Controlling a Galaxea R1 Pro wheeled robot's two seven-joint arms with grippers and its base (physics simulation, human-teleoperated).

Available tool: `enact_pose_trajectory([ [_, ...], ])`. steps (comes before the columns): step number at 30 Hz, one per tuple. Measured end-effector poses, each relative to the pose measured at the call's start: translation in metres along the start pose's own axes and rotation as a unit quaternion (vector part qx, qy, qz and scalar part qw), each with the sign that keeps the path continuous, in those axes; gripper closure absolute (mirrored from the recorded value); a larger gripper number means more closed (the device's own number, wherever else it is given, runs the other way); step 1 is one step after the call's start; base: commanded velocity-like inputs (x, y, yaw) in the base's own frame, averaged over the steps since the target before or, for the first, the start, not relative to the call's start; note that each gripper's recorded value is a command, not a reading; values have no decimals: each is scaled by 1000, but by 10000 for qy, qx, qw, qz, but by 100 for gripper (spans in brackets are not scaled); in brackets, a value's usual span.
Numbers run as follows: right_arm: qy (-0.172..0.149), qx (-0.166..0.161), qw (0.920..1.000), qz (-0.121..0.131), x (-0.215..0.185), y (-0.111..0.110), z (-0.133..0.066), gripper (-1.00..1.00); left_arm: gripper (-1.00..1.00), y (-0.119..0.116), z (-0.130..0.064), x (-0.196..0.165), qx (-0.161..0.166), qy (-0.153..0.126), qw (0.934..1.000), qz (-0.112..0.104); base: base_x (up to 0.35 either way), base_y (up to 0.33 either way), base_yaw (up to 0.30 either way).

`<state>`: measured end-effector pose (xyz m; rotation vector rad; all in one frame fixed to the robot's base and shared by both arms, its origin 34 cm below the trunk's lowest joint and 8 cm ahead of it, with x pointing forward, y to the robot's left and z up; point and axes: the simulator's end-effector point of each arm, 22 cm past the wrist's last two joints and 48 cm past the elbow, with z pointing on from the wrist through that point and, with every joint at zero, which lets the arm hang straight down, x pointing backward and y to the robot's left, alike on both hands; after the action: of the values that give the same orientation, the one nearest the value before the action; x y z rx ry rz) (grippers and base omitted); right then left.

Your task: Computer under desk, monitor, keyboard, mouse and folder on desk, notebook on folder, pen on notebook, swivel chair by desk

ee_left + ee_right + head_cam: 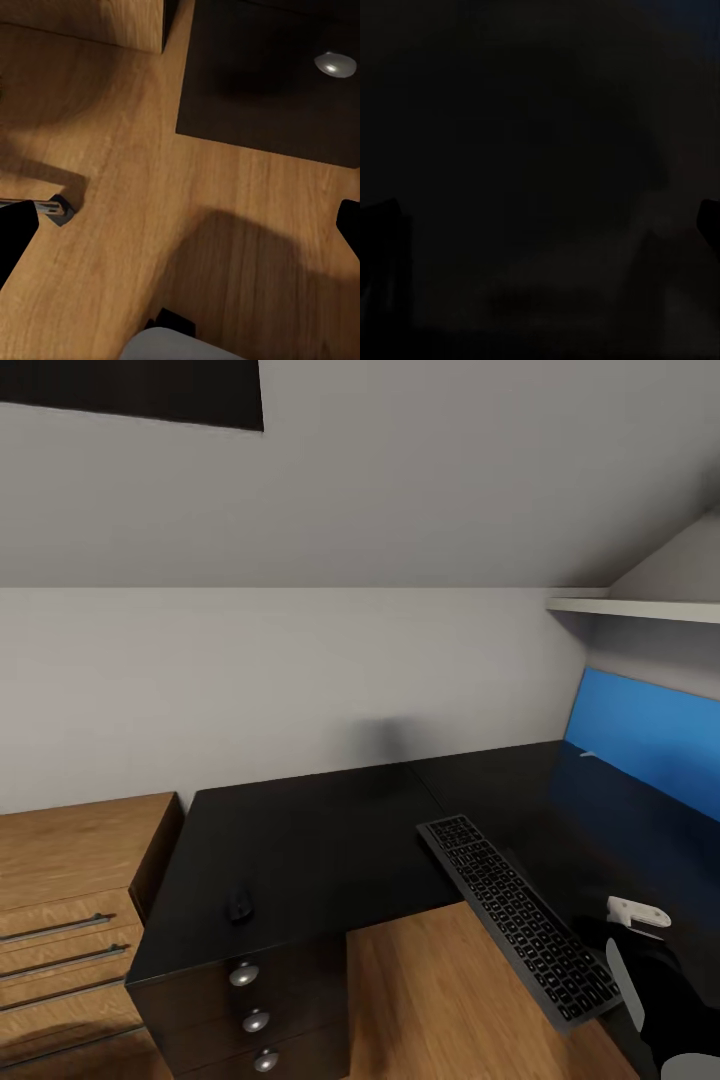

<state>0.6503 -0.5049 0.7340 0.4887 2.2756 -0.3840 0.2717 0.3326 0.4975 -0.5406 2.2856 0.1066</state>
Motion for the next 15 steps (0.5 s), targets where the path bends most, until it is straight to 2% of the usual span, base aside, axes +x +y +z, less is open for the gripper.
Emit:
enact_pose_trajectory([
  [15, -1, -5, 10000, 6, 0, 0, 0, -100, -100, -1, 0, 0, 3, 2, 10000, -4, -28, 31, 0],
])
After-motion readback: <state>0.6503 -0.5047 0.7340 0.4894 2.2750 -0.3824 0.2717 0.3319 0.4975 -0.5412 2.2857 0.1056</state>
